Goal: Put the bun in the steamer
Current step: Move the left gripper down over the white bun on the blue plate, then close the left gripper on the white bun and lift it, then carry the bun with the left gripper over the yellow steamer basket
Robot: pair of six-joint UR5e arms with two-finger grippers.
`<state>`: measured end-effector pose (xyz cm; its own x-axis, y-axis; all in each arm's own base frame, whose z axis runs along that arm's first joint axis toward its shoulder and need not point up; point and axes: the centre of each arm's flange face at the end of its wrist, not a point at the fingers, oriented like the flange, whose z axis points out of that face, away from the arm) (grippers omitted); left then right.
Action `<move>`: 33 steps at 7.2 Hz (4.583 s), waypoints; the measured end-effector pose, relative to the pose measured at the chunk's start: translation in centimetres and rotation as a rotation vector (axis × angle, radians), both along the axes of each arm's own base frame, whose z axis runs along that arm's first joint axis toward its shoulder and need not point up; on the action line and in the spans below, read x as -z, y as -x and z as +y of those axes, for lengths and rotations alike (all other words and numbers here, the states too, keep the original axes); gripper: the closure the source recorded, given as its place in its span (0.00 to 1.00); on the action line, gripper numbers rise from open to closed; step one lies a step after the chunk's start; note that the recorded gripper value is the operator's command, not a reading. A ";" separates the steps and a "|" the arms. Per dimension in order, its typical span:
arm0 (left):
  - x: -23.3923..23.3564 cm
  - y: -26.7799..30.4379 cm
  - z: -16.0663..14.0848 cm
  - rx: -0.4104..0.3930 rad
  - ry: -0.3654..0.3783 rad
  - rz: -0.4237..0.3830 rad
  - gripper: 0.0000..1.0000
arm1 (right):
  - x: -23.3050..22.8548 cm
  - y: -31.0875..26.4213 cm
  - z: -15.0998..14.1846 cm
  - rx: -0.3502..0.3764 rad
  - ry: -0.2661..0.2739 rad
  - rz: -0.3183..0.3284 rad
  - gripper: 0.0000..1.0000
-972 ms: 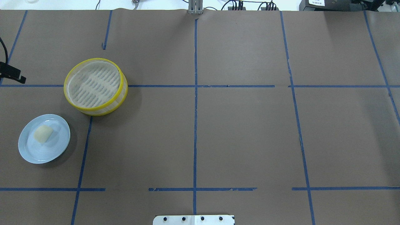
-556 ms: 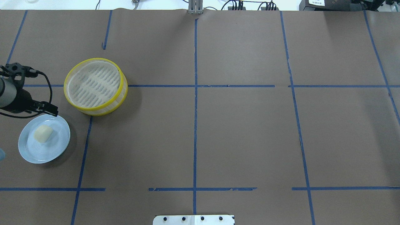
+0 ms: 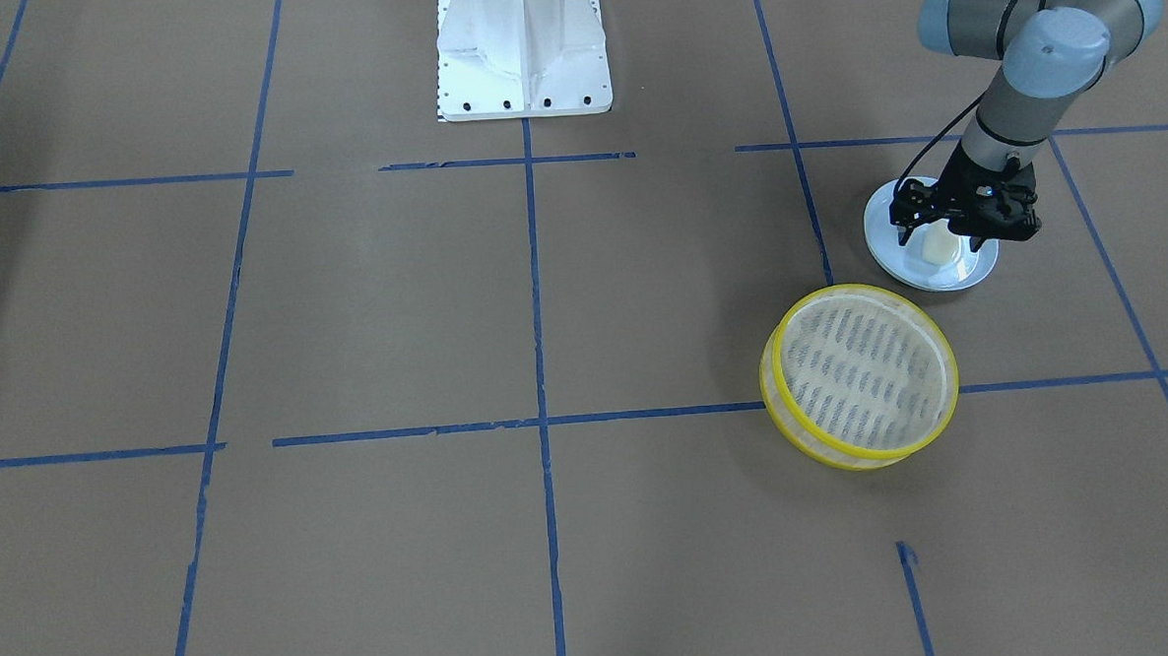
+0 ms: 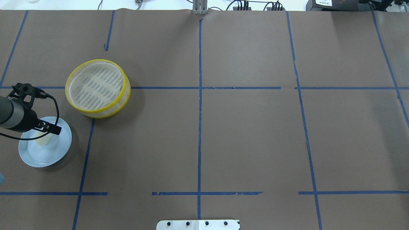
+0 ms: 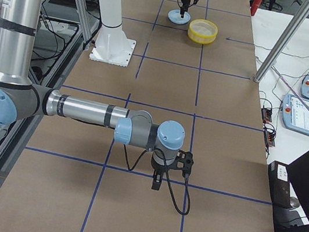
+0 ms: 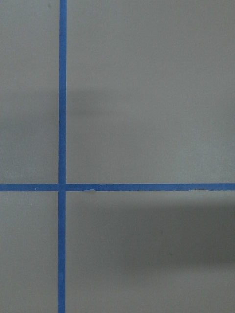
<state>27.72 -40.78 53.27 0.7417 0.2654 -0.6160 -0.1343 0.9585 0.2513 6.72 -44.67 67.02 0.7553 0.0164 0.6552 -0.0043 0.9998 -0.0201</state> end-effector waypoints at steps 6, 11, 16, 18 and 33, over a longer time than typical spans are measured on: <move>-0.9 -0.3 0.2 -0.001 0.002 0.017 0.14 | 0.0 0.0 0.0 0.000 0.000 0.000 0.00; -1.9 -0.3 0.2 -0.001 0.014 0.003 0.22 | 0.0 0.0 0.0 0.000 0.001 0.000 0.00; -2.8 -0.1 0.4 -0.002 0.027 -0.009 0.59 | 0.0 0.0 0.0 0.000 0.000 0.000 0.00; -2.7 0.0 0.4 -0.001 0.027 -0.008 0.64 | 0.0 0.0 0.0 0.000 0.000 0.000 0.00; 11.4 -8.3 -16.4 0.282 0.302 0.147 0.59 | 0.0 0.0 0.0 0.000 0.000 0.000 0.00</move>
<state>36.02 -57.22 41.82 0.6575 -0.1436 -0.7396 0.1598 0.9859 -0.0494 6.72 -44.66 67.02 0.7553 0.0165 0.6552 -0.0043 0.9998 -0.0202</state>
